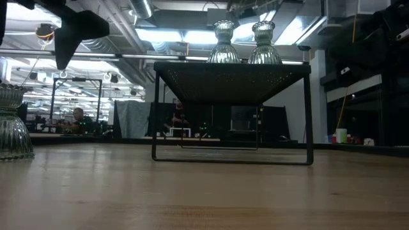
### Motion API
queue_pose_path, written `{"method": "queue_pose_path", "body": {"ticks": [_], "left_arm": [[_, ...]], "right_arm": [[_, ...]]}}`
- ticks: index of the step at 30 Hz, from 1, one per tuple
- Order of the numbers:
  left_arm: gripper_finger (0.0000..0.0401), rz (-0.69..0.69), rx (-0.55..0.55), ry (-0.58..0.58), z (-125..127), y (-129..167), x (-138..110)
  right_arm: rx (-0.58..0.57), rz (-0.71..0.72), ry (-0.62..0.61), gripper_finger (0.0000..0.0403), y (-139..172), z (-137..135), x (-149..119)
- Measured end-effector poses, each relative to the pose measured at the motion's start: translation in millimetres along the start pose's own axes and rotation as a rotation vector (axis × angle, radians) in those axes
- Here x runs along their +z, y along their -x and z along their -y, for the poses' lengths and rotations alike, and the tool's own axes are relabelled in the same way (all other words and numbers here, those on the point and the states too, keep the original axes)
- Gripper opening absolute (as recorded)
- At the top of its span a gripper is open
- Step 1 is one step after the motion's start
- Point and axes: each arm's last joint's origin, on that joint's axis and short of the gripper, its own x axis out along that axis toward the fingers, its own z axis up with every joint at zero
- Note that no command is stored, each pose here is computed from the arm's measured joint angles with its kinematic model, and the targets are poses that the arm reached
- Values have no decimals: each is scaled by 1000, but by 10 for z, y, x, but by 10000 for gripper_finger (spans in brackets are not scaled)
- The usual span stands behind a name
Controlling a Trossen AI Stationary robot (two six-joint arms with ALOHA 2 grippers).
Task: Pick & Place candle stick holders
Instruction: Put the glass candle holder on the shelf aligned with the other glass candle holder
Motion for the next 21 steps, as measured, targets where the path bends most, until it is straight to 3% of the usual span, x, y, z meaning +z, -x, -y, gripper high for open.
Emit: {"method": "queue_pose_path", "body": {"ticks": [21], "left_arm": [[352,-8,-34,49,-55,-307,-325]], "right_arm": [[0,0,0,5,0,0,0]]}}
